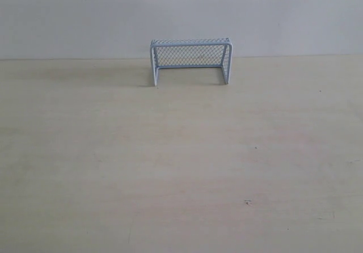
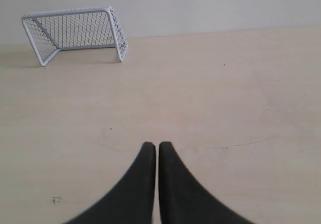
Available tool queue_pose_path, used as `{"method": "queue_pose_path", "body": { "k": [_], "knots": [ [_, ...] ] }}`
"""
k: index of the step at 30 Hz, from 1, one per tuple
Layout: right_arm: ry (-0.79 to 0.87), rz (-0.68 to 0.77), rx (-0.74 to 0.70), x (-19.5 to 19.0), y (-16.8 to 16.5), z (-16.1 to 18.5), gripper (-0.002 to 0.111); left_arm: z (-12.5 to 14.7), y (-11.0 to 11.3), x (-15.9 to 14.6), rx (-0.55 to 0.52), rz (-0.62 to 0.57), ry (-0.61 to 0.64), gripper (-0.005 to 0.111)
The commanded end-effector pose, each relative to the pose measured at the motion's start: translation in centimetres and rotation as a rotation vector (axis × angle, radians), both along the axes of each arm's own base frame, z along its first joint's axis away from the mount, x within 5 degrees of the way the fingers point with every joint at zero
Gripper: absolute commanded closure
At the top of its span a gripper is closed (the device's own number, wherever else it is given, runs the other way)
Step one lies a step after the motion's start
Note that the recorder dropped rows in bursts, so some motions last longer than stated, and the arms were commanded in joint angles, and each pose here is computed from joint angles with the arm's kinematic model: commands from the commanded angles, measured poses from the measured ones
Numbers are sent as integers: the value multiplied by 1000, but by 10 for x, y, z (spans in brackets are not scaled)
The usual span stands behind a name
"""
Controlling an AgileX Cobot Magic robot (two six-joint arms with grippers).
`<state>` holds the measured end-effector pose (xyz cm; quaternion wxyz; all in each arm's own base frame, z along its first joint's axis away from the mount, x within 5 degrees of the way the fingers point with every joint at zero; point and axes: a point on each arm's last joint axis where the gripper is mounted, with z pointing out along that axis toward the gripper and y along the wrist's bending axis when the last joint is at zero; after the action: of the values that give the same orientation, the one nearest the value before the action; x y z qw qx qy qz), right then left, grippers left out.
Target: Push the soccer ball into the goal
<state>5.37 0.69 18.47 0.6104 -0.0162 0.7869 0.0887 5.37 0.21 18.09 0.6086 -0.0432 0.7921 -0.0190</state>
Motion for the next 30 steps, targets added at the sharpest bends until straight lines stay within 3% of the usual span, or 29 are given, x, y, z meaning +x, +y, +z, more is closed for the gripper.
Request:
{"method": "queue_pose_path", "body": {
  "k": [1, 11, 20, 30],
  "knots": [
    [-1, -6, -6, 0, -1, -1, 108, 2, 0, 0, -14, 4, -9, 100],
    [3, -12, -25, 0, -1, -2, 108, 2, 0, 0, -14, 4, -9, 100],
    [9, -141, -14, 0, -8, -2, 108, 2, 0, 0, -14, 4, -9, 100],
    [19, -160, -18, 0, -9, -3, 108, 2, 0, 0, -14, 4, -9, 100]
  ]
}}
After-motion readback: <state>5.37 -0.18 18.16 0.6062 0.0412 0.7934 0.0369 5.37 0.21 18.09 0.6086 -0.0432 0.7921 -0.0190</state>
